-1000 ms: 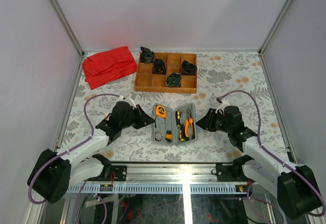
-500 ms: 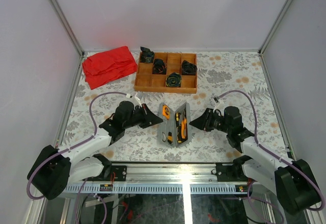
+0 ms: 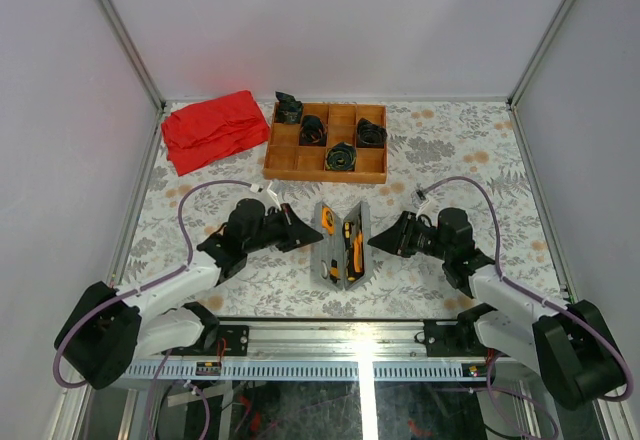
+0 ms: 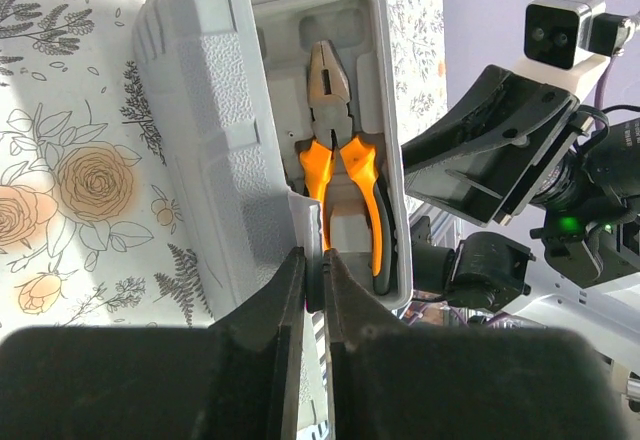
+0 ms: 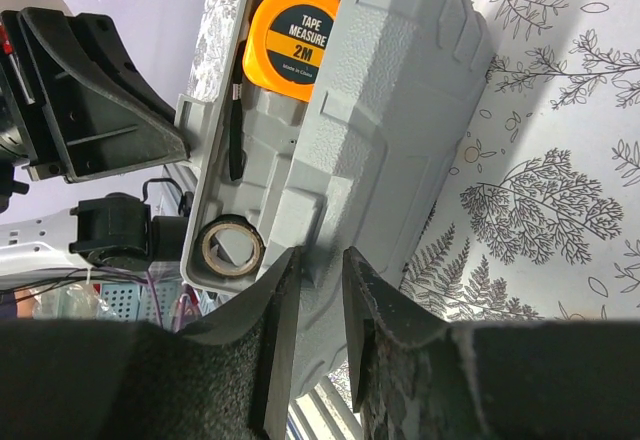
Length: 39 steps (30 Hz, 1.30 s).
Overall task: Sort the tools into containers
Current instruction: Close the storage box at the center of the board.
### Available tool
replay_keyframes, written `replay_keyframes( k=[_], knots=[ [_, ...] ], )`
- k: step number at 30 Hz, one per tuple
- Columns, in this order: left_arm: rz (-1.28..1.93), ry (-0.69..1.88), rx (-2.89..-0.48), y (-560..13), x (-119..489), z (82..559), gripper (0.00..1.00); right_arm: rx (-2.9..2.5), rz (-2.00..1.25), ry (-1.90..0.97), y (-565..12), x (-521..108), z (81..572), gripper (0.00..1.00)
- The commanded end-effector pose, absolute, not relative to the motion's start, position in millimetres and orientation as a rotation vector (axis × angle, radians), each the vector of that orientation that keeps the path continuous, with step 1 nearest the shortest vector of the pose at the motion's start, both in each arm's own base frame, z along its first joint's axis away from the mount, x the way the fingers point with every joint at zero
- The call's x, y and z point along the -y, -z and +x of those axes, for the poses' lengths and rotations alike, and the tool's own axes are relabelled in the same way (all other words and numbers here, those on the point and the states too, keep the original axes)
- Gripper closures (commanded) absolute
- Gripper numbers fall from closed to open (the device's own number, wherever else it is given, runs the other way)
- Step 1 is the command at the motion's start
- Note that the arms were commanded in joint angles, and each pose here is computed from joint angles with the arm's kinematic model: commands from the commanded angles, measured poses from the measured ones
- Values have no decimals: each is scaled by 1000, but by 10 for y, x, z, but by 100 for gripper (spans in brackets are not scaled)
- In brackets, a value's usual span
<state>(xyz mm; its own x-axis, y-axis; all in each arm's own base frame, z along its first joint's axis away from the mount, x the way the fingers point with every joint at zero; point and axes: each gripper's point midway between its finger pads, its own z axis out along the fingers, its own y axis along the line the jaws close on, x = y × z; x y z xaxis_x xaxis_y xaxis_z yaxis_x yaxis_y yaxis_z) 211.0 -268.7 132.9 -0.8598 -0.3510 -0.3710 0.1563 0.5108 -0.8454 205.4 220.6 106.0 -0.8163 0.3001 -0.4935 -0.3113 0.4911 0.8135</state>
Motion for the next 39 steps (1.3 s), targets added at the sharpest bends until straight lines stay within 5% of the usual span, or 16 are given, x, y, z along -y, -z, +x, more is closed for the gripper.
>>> replay_keyframes(
  k=[1, 39],
  knots=[
    [-102, 1359, -2256, -1331, 2766, 2059, 100, -2073, -79, -1406, -1289, -2329, 2080, 70],
    [-103, 1355, -2302, -1175, 2809, 2005, 100, -2074, -192, -1513, -1361, -3027, 2064, 69]
  ],
)
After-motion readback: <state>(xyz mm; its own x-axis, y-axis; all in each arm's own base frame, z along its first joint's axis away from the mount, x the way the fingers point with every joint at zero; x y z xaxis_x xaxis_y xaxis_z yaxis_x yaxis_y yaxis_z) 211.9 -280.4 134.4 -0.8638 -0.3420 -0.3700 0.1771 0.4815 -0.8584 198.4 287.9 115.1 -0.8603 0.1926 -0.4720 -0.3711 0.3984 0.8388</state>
